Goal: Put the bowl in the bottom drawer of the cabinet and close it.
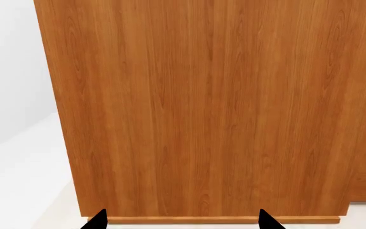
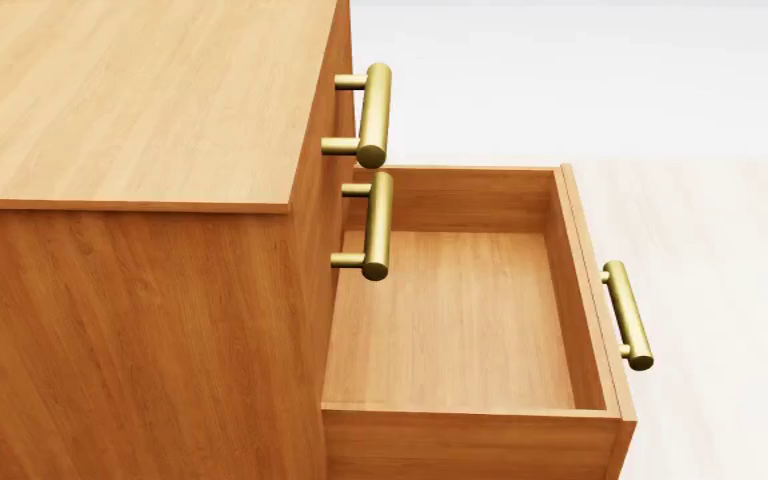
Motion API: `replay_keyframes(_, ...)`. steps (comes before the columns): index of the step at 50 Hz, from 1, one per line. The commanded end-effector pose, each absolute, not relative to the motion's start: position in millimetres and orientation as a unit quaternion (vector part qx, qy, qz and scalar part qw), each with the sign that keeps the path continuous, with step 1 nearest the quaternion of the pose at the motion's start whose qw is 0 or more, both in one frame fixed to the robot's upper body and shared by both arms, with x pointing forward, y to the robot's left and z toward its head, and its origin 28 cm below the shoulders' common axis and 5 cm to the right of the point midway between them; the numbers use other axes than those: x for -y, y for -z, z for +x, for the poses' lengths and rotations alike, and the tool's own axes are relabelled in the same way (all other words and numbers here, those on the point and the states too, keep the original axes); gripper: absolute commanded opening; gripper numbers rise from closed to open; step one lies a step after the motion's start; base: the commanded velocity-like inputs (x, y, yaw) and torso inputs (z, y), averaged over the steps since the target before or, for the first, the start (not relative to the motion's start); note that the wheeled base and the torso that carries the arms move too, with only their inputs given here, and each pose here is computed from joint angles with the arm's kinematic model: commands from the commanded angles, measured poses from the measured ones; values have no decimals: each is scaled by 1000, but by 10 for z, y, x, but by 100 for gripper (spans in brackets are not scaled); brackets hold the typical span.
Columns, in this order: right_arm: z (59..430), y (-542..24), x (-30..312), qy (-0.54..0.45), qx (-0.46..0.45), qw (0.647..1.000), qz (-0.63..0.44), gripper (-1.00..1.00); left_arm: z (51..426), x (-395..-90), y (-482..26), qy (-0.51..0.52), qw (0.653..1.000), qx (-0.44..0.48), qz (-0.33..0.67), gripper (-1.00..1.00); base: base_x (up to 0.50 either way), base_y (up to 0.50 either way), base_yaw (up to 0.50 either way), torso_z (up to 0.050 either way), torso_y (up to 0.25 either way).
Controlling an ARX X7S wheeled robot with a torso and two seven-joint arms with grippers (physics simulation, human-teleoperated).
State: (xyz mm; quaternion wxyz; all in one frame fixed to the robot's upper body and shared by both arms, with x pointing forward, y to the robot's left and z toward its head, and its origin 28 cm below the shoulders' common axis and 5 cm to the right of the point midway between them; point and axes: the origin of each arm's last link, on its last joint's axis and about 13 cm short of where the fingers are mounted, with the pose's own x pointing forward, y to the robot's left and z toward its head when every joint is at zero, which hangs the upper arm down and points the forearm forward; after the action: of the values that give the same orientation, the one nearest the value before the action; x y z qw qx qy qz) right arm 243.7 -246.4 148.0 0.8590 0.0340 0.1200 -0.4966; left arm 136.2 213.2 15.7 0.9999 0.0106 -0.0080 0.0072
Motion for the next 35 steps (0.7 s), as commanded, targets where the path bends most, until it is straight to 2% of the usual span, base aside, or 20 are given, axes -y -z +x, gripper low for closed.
replay_keyframes(1,2415,-1410,2508,529,-140,836,42,100,1358,-2132,-127,-8,1000,8,11,100,0,0,0,0,0)
replay_keyframes(13,2384,-1341,2558,561,-161,810,56,100,1364,-2133,-188,-8,1000,7,12,100,0,0,0,0,0)
replay_keyframes(35,2365,-1311,2530,526,-190,824,95,100,1368,-2141,-176,-8,1000,6,9,100,0,0,0,0,0)
